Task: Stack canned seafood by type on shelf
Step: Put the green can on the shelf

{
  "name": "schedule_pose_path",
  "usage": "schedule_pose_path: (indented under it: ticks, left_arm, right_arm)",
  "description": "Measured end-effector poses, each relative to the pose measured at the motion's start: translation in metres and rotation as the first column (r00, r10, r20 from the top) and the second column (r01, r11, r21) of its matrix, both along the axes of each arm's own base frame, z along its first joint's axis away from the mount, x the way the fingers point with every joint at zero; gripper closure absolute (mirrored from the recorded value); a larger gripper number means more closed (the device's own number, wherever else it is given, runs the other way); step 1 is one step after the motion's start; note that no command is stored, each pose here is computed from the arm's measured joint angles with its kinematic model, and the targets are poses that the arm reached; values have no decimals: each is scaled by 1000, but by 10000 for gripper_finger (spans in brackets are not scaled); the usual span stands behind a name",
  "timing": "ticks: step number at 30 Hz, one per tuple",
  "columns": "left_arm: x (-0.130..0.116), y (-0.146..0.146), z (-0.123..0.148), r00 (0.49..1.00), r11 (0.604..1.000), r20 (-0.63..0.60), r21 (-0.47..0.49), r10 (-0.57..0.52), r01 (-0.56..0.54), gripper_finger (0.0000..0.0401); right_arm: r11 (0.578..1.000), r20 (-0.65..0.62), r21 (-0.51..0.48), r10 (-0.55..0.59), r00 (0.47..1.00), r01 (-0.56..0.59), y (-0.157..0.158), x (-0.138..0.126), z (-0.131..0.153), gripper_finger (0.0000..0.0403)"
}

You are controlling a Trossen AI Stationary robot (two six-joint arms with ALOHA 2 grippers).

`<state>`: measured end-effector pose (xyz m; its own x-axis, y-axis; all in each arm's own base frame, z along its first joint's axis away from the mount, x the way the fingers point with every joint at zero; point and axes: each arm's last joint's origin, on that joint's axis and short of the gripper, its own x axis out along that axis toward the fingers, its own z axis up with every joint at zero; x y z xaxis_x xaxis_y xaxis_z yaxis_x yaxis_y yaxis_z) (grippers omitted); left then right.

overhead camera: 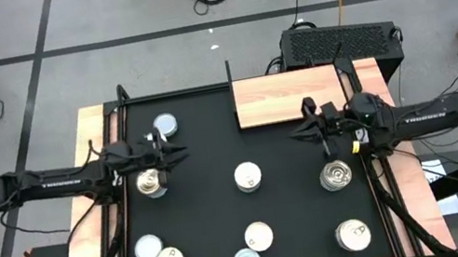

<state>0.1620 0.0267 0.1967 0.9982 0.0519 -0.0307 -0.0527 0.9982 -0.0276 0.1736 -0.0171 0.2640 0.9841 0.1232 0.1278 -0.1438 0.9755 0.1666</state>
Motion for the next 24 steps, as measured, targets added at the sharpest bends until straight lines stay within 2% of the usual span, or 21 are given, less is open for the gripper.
schedule_pose_path:
  ticks: [4,7,14,21,24]
  left_arm:
    - [4,-2,-1,1000,998,-20,59,-18,19,285]
    - [5,-2,3,1000,996,-10,88,-22,23,285]
    - [5,-3,1,998,995,-44,80,-50,53,285]
    - [5,-3,0,997,996,-57,69,-54,58,285]
    - [5,-4,-1,996,997,-56,23,-69,70,285]
  right_arm:
    - [1000,10,-11,15,1000,-15,1,21,22,403]
    - [1000,-8,-15,20,1000,-20,0,36,28,403]
    - [998,-158,-13,52,986,-54,4,79,1,403]
    - [995,-246,3,98,964,-100,14,128,-14,403]
    - [991,-270,13,130,954,-131,22,146,-15,403]
